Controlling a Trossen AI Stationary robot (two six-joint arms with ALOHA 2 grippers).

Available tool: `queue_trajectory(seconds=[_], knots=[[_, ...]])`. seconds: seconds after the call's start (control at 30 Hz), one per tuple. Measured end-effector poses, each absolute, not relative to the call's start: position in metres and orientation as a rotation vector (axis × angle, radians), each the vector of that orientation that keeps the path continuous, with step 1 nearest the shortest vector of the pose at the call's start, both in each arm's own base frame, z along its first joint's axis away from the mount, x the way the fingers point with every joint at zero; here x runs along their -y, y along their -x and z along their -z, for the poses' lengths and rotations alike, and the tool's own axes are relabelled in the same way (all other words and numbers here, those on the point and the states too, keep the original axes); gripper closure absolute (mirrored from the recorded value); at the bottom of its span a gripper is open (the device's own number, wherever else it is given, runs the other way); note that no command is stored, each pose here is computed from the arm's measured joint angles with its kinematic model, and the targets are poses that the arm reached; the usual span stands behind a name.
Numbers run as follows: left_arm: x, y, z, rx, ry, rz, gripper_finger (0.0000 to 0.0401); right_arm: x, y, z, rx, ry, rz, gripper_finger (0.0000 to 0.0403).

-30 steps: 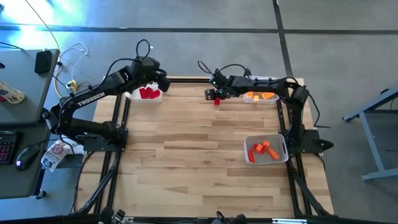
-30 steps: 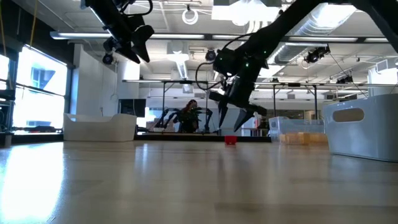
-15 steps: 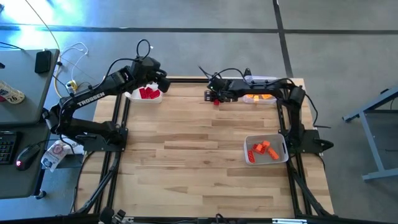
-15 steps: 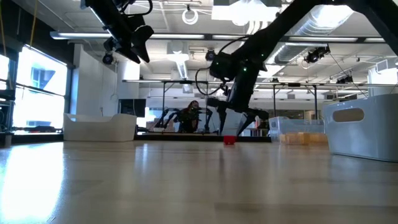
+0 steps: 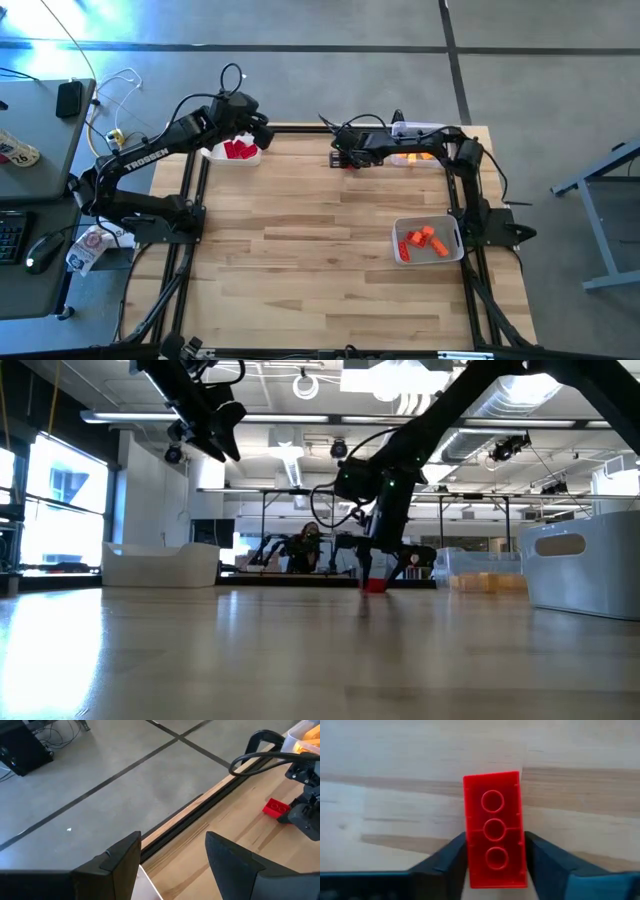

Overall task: Sort & place blocks by color
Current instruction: Put the red game piece into the white bin

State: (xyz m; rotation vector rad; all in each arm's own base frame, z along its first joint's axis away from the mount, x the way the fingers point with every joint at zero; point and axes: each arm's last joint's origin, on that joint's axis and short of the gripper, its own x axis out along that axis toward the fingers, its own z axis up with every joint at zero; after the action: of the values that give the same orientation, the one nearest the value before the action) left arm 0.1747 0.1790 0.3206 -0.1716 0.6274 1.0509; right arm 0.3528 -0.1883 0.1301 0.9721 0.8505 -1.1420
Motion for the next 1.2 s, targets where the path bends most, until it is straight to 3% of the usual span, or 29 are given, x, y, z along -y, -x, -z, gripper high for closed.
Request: queue_trajectory(seconds=[0.13, 0.17, 0.4, 0.73, 1.2], knots=[[-0.179, -0.175, -0.320, -0.629, 0.172, -1.051, 0.0194, 0.186, -0.353, -0.131, -0.900, -0.910, 1.074, 0.0296], [-0.179, -0.175, -0.320, -0.628, 0.173, -1.048, 0.0194, 0.185, -0.354, -0.133, -0.908, -0.887, 1.058, 0.0299], [-0.177, -0.178, -0.320, -0.619, 0.203, -0.925, 0.0194, 0.166, -0.361, -0.142, -0.968, -0.728, 0.910, 0.0299], [-0.170, -0.181, -0.316, -0.674, 0.155, -0.666, 0.0194, 0.124, -0.371, -0.188, -0.944, -0.528, 0.609, 0.0299], [-0.138, -0.194, -0.306, -0.777, 0.131, -0.240, 0.0194, 0.076, -0.379, -0.254, -0.707, -0.405, 0.135, 0.0299]])
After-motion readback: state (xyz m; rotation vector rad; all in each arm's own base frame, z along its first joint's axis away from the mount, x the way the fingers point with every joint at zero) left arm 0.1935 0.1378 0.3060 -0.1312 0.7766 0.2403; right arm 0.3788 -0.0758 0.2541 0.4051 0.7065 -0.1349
